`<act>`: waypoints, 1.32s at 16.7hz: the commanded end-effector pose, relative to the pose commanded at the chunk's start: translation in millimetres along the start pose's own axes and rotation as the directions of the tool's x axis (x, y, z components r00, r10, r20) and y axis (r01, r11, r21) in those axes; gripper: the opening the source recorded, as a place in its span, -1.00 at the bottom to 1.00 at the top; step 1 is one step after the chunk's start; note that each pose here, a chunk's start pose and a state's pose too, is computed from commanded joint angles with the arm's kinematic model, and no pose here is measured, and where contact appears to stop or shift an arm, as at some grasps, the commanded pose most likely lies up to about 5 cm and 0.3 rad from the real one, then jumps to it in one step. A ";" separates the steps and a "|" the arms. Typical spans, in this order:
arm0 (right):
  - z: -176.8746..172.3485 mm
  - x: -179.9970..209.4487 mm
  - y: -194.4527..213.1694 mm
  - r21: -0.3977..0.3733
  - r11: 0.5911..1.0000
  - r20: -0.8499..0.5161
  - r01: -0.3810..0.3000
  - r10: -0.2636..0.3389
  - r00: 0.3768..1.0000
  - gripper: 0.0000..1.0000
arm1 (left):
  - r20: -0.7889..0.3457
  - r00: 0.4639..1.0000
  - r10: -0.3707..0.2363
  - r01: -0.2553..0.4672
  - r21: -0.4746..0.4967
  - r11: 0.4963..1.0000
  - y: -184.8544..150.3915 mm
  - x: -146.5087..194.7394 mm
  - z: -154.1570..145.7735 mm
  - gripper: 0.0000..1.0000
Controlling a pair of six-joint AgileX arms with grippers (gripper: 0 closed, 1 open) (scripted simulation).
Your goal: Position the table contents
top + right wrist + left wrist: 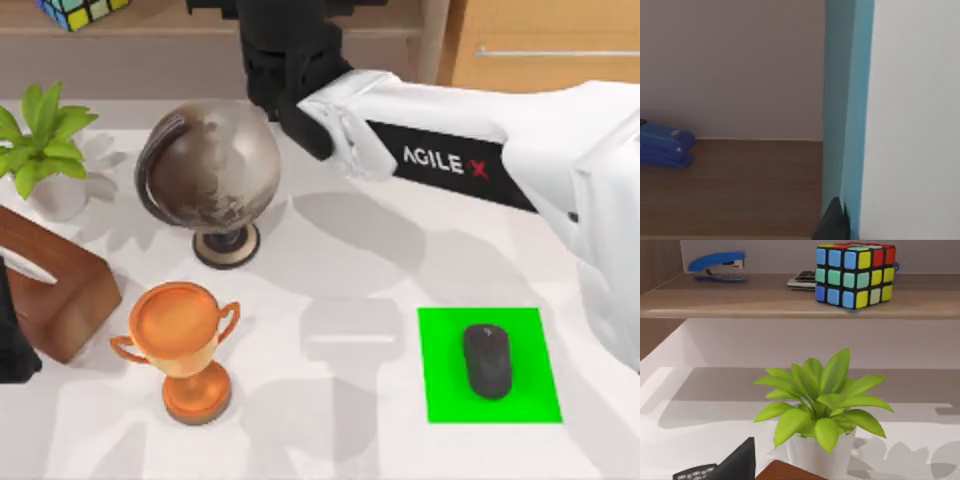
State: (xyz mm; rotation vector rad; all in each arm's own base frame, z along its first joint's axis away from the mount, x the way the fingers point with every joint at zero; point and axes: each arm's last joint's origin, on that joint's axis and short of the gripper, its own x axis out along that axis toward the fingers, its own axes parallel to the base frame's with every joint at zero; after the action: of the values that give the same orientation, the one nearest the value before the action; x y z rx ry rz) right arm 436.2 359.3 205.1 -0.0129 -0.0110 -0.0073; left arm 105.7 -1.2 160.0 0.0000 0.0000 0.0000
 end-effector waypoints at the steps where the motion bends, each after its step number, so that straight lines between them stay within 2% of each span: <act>1: 0.0 0.0 0.0 0.000 1.000 0.000 0.000 0.000 1.000 -0.66 | 0.000 1.000 0.000 0.000 0.000 1.000 0.0 0.0 0.0 1.00; 3: 0.0 0.0 0.0 0.000 1.000 0.000 0.000 0.000 1.000 -0.96 | 0.000 1.000 0.000 0.000 0.000 1.000 0.0 0.0 0.0 1.00; 4: 0.0 0.0 0.0 0.000 1.000 0.000 0.000 0.000 1.000 -1.00 | 0.000 1.000 0.000 0.000 0.000 1.000 0.0 0.0 0.0 1.00; 13: 1.8 -2.2 1.6 0.004 1.000 0.002 -0.005 0.005 1.000 -1.00 | 0.000 1.000 0.000 0.000 0.000 1.000 0.0 0.0 0.0 1.00; 22: 16.1 -41.1 1.4 0.002 1.000 0.001 -0.004 0.004 1.000 -1.00 | 0.000 1.000 0.000 0.000 0.000 1.000 0.0 0.0 0.0 1.00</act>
State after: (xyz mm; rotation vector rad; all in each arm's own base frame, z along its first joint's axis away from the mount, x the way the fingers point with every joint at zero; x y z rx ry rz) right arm 395.0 361.2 220.7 -0.0112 -0.0117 -0.0031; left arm 105.7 -1.2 160.0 0.0000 0.0000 0.0000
